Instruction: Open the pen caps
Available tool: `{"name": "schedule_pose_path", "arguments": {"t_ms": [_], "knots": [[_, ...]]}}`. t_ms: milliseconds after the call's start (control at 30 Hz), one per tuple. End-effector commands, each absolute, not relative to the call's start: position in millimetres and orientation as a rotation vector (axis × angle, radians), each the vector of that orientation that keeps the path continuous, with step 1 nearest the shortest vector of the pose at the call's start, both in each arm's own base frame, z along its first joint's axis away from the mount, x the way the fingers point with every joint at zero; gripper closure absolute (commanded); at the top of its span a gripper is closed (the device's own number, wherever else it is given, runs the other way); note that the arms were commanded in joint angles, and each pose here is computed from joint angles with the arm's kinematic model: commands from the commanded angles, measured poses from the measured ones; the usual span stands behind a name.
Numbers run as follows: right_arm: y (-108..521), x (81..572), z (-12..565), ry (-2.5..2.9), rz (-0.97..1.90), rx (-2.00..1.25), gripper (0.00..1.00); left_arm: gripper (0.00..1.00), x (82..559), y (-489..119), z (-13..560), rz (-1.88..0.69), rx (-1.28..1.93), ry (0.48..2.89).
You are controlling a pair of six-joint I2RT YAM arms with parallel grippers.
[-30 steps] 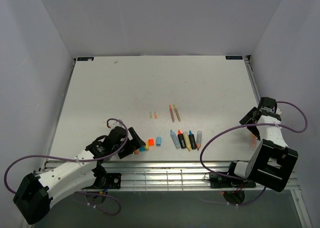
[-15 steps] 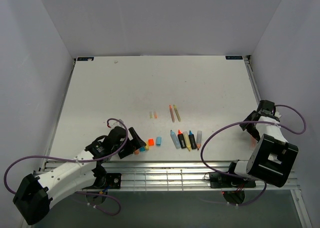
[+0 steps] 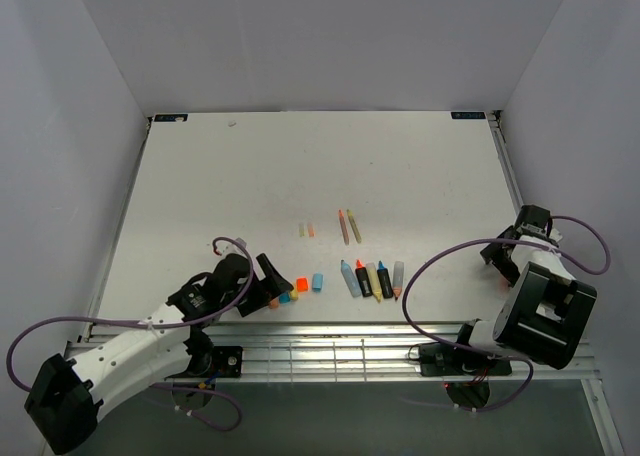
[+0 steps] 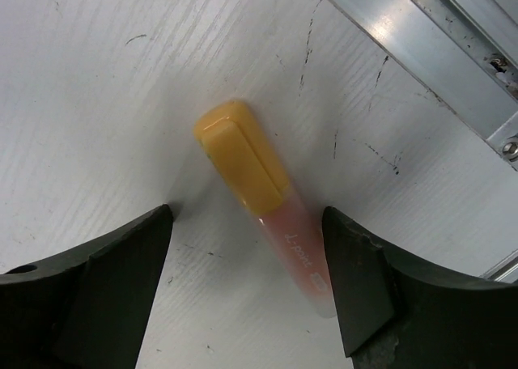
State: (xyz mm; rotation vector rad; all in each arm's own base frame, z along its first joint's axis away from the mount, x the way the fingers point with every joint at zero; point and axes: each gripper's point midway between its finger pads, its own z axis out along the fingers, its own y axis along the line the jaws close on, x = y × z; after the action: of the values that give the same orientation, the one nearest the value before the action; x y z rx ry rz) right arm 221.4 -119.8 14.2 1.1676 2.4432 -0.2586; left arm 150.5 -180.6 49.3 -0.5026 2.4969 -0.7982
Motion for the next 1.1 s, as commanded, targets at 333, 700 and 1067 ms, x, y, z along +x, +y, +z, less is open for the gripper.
{"name": "schedule_pose_path", "arguments": {"t_ms": [333, 700, 1067], "knots": [[-81.4, 202.9, -33.3, 2.634, -0.123, 1.212, 0.51, 0.02, 151.3, -186.2, 55.4, -0.896, -0.523, 2.443], [-50.4, 231.9, -18.7, 2.664, -0.156, 0.949, 0.92, 0.02, 157.4, -188.0, 69.0, -0.894, -0.480, 2.413], [60.1, 299.9, 112.3, 2.426, 0.240, 0.261, 0.92, 0.05, 188.9, -210.3, 147.2, -0.940, -0.281, 2.262]]}}
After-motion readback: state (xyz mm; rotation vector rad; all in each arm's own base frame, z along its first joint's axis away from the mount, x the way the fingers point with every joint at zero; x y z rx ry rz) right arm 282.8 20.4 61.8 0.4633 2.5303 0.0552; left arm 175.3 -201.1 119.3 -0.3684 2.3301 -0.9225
